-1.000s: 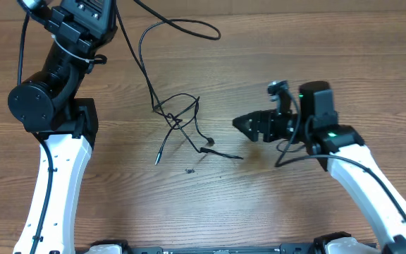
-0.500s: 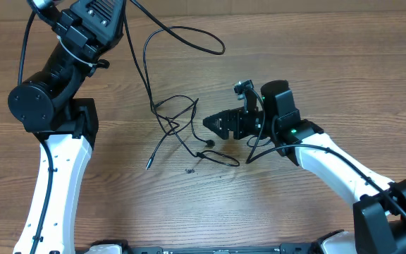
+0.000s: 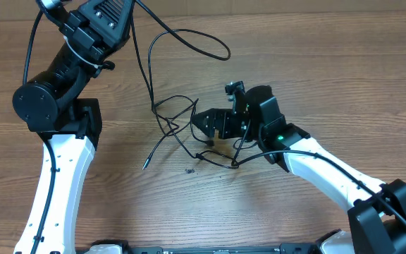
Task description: Untangle cables
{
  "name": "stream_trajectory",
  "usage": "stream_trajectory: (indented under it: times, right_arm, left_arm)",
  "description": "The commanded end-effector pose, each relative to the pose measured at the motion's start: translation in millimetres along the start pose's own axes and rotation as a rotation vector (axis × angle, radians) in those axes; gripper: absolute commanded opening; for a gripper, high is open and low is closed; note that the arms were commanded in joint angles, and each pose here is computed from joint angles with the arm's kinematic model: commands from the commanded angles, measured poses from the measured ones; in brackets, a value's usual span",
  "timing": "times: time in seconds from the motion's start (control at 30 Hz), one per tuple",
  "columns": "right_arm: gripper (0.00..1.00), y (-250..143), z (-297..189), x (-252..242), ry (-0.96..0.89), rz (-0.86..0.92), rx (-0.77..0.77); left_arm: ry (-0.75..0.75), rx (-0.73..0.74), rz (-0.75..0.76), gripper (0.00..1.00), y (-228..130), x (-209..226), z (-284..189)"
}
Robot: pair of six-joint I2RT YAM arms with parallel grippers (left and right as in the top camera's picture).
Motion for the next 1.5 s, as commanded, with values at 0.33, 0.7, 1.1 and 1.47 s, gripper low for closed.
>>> stream_trajectory:
  times: [0.33, 0.7, 1.1, 1.47]
  right_arm:
    - [0.73, -12.5, 45.1, -13.1, -0.025, 0.09, -0.013]
    - [0.55, -16.0, 57.2, -14.9, -0.003, 0.076, -0.016]
    - [0.19, -13.4, 59.3, -6.5, 0.028, 0.044, -0.047]
    - [0.04, -10.1, 53.9, -25.4, -0.035, 0.093, -0.034]
  left_arm:
    - [-0.019, 0.045, 0.005, 0.04, -4.3, -8.2, 1.9]
    - [-0.026, 0.061, 0.005, 0.04, -9.4, -8.5, 4.9]
    - [-0.027, 0.078, 0.002, 0.04, -11.9, -8.5, 5.6]
    - [-0.026, 0.083, 0.002, 0.04, -12.3, -8.5, 5.5]
Point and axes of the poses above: each gripper's point midway between its finger pads, its own z axis out along the fingers, its own x axis along the line the jaws close on, y = z × x, the point moved 8 cm from there along -z, back along the fingers, and after that the axes turned 3 degrees about z, right-handed, at the moved point
